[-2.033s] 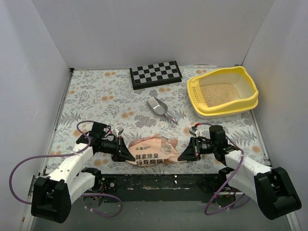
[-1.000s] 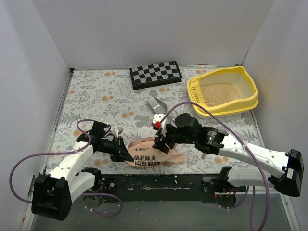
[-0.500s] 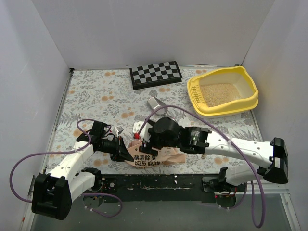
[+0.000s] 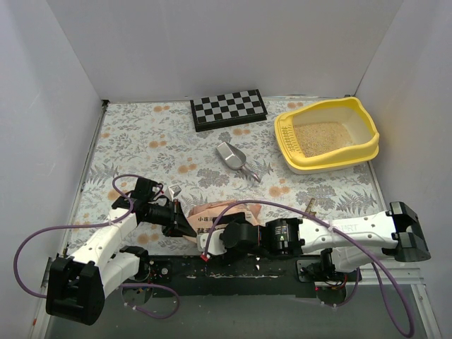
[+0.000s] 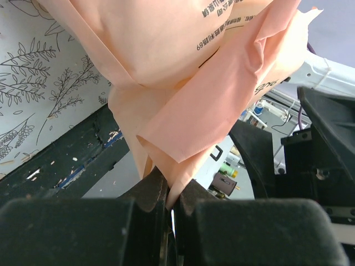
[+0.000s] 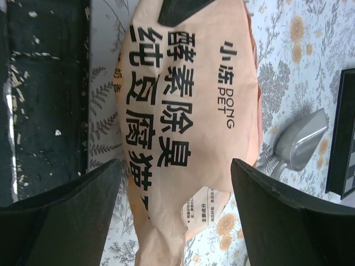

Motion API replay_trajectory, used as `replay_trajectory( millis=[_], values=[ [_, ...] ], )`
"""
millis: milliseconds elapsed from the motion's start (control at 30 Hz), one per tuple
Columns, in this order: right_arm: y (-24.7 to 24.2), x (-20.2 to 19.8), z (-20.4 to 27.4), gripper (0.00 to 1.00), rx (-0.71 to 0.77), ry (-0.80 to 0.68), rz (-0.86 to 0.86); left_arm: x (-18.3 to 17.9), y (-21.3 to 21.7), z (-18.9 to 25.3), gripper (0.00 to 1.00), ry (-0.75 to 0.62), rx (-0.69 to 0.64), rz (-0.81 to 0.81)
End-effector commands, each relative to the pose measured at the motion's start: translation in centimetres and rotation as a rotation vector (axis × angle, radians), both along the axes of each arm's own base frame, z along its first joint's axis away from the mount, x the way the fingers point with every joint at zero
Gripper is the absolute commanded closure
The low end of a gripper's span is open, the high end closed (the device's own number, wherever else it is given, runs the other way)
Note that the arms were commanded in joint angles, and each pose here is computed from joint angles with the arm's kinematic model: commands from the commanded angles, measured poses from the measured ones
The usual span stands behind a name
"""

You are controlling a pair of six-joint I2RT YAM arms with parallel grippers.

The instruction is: Fill the litter box with clean litter

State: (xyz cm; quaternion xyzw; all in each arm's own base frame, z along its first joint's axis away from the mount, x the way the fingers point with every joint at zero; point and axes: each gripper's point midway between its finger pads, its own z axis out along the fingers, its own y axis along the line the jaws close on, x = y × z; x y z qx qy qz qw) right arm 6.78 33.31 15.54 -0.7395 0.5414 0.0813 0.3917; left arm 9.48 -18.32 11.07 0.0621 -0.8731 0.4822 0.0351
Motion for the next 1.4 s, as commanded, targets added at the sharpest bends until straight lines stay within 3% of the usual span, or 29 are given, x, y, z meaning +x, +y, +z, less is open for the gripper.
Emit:
replay_trajectory(
  millis=[0,633,767,933,1033,1067,1100,1133,1200,1267,1367],
  values=[
    [0.0,1.1,0.4,0.13,0.026,-0.088,0.002,0.6,-0.2,0.7,1.0,-0.06,-0.008,-0.008],
    [-2.3,1.3,-5.6,0.1,-0.076,-0.085,-0.007,0.3,-0.4,0.8,1.0,-0.056,-0.018,-0.027],
    [-2.3,1.8,-6.3,0.16,-0.057,-0.055,-0.027,0.2,-0.5,0.9,1.0,-0.058,-0.023,-0.03],
    [-2.4,2.6,-7.1,0.34,-0.039,0.003,-0.051,0.1,-0.5,1.0,1.0,-0.056,-0.026,-0.032],
    [-2.5,2.8,-7.2,0.53,-0.04,0.022,-0.057,0.2,-0.6,1.3,1.0,-0.062,-0.041,-0.033],
    [-2.5,2.9,-7.1,0.64,-0.038,0.024,-0.061,0.2,-0.7,1.5,1.0,-0.061,-0.048,-0.037],
    [-2.7,3.1,-7.2,0.84,-0.047,0.026,-0.067,0.3,-0.8,1.9,1.0,-0.069,-0.062,-0.041],
    [-2.8,3.4,-7.0,0.98,-0.05,0.023,-0.082,0.5,-1.0,2.4,1.0,-0.083,-0.076,-0.045],
    [-3.2,3.8,-6.9,0.99,-0.068,0.032,-0.096,1.2,-1.2,3.6,1.0,-0.135,-0.096,-0.049],
    [-3.5,4.5,-6.2,0.99,-0.067,0.045,-0.119,2.4,-1.4,5.1,0.88,-0.212,-0.102,-0.045],
    [-4.1,6.4,-4.2,0.99,-0.039,0.08,-0.175,5.3,-1.2,8.6,0.86,-0.411,-0.042,-0.018]
  ],
)
